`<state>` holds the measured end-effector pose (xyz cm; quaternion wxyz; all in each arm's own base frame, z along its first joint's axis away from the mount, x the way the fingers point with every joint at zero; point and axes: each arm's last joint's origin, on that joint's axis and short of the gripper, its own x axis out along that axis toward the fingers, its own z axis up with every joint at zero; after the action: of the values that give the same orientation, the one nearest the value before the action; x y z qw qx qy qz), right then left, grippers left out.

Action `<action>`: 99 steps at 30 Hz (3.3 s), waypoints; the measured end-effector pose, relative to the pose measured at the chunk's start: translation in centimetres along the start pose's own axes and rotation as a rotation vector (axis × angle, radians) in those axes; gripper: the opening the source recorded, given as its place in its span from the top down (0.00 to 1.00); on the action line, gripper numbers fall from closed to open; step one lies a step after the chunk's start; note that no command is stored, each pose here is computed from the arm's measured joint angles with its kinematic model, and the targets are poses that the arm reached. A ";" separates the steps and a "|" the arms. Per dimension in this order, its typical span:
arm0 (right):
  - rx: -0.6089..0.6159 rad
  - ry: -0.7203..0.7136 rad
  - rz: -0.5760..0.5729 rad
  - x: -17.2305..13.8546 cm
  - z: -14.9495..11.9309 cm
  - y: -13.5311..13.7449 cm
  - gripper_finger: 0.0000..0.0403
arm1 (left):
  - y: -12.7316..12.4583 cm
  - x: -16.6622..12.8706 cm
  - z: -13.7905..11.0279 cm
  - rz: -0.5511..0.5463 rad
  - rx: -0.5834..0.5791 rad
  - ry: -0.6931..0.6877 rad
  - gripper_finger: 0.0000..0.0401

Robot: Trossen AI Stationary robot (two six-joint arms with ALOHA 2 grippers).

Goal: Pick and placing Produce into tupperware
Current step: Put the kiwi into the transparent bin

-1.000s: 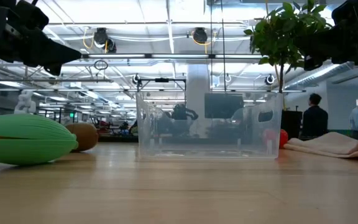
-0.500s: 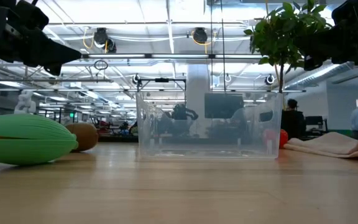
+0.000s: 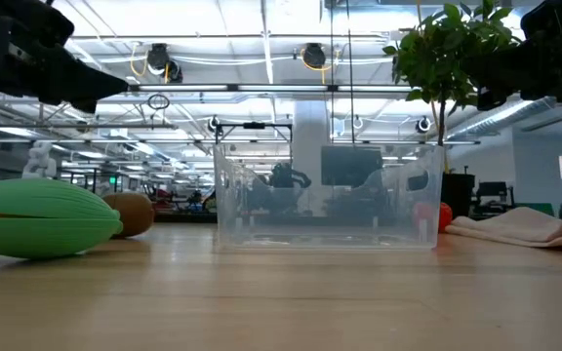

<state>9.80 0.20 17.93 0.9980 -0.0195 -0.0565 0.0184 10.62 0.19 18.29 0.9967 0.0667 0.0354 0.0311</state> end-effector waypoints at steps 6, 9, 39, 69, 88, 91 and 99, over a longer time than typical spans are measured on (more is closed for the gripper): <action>0.000 0.000 0.001 0.0 0.0 0.0 1.00 | 0.0 0.0 0.1 0.006 0.120 -0.010 0.94; 0.000 0.000 0.000 0.0 0.0 0.0 1.00 | 0.0 0.0 0.1 0.006 0.093 -0.011 0.94; -0.063 -0.109 -0.007 -0.1 1.0 0.0 1.00 | 0.2 -0.1 1.6 0.024 -0.026 -0.168 0.94; -0.052 -0.051 -0.087 0.3 0.6 -0.3 0.83 | 1.7 5.8 12.7 0.128 -0.123 0.633 0.30; -0.055 -0.057 -0.089 0.3 0.6 -0.3 0.71 | -0.1 12.4 6.1 -0.106 -0.261 1.133 0.30; -0.053 -0.058 -0.089 0.3 0.6 -0.3 0.71 | -0.3 13.1 5.2 -0.122 -0.264 1.173 0.30; -0.052 -0.056 -0.089 0.3 0.6 -0.3 0.70 | -0.8 14.3 3.2 -0.182 -0.308 1.264 0.30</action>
<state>10.03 -0.04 18.60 0.9950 -0.0426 -0.0859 -0.0268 25.17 -0.11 20.38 0.7808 -0.1112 0.6146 -0.0154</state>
